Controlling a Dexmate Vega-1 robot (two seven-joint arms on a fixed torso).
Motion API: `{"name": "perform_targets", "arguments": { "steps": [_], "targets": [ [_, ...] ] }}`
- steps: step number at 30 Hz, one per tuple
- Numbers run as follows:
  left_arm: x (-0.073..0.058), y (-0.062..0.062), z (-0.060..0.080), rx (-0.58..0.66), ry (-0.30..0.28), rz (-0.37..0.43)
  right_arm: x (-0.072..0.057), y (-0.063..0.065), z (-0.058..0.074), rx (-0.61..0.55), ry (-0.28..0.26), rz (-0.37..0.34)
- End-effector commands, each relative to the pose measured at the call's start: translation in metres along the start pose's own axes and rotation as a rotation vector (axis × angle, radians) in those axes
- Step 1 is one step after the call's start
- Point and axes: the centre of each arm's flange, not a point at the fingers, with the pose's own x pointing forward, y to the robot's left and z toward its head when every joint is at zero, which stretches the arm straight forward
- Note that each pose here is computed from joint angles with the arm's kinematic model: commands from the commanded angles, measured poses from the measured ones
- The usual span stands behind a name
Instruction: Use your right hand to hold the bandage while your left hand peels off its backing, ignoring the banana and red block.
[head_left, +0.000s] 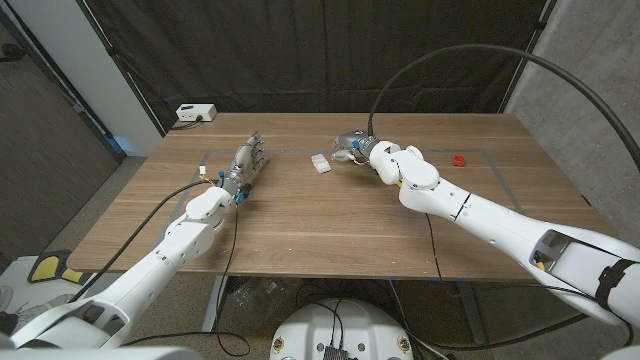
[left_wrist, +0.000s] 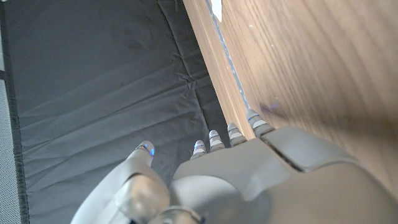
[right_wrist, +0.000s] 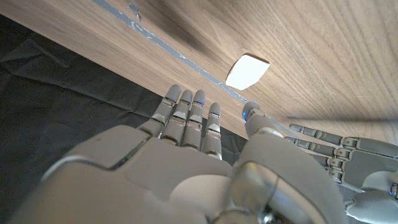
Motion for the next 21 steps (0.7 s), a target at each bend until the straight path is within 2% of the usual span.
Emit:
{"name": "perform_targets", "arguments": {
  "steps": [1, 12, 21],
  "targets": [
    [-0.008, 0.009, 0.007, 0.046, -0.014, 0.072, 0.009, 0.013, 0.01, -0.019, 0.027, -0.03],
    [-0.007, 0.009, 0.01, 0.043, -0.027, 0.053, 0.014, 0.023, 0.018, -0.016, 0.072, -0.091],
    [-0.006, 0.006, 0.018, 0.037, -0.061, 0.028, 0.02, 0.034, 0.023, -0.02, 0.101, -0.125]
  ]
}}
